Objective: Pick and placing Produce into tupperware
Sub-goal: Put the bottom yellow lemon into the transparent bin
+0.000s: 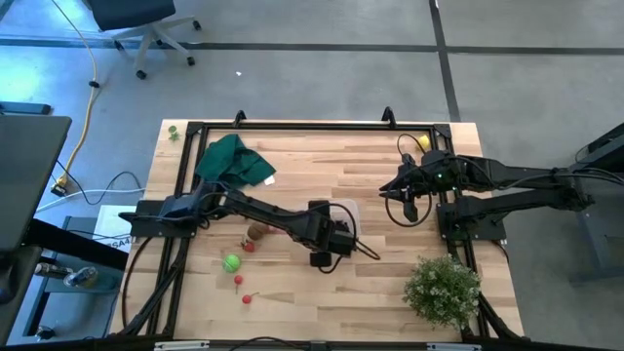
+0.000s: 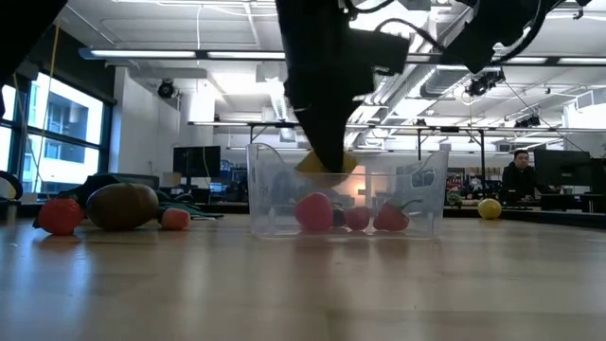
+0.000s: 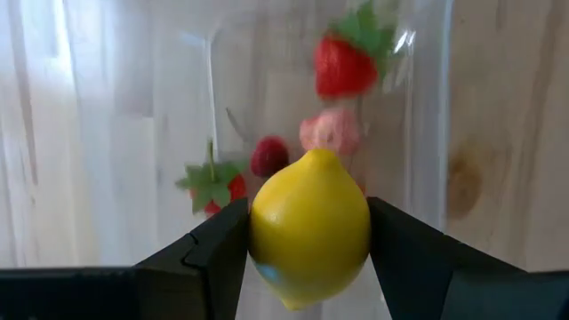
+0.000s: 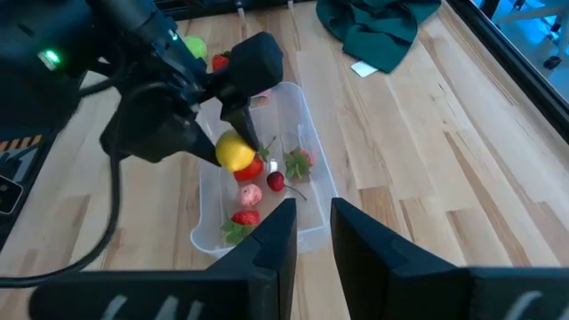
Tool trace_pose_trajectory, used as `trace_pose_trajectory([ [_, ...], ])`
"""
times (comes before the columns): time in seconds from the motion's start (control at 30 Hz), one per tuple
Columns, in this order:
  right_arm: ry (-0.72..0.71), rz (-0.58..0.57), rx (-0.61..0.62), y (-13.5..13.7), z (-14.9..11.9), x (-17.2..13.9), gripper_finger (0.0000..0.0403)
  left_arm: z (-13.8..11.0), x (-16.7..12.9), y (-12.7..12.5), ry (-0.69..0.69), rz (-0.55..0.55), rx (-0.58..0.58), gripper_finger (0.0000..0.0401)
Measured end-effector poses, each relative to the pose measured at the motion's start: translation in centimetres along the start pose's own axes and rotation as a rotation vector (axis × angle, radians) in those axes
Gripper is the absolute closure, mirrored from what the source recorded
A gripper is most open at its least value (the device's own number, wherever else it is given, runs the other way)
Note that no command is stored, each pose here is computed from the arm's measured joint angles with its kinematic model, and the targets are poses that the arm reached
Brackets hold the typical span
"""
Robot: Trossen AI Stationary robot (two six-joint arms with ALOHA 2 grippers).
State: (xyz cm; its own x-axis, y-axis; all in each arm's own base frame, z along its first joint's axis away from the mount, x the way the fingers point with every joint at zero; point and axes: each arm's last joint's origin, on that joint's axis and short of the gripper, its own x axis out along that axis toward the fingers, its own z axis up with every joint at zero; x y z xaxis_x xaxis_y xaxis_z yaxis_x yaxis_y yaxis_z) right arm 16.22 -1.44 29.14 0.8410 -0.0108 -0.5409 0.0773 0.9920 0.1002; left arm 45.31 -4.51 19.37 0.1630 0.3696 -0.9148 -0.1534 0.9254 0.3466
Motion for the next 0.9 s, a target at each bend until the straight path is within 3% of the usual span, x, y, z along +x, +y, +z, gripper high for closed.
trace_pose_trajectory([
  [0.9,0.001,0.0,0.0,0.0,0.0,0.0,0.034,0.1,1.1,1.3,0.032,-0.066,-0.065,0.0203],
])
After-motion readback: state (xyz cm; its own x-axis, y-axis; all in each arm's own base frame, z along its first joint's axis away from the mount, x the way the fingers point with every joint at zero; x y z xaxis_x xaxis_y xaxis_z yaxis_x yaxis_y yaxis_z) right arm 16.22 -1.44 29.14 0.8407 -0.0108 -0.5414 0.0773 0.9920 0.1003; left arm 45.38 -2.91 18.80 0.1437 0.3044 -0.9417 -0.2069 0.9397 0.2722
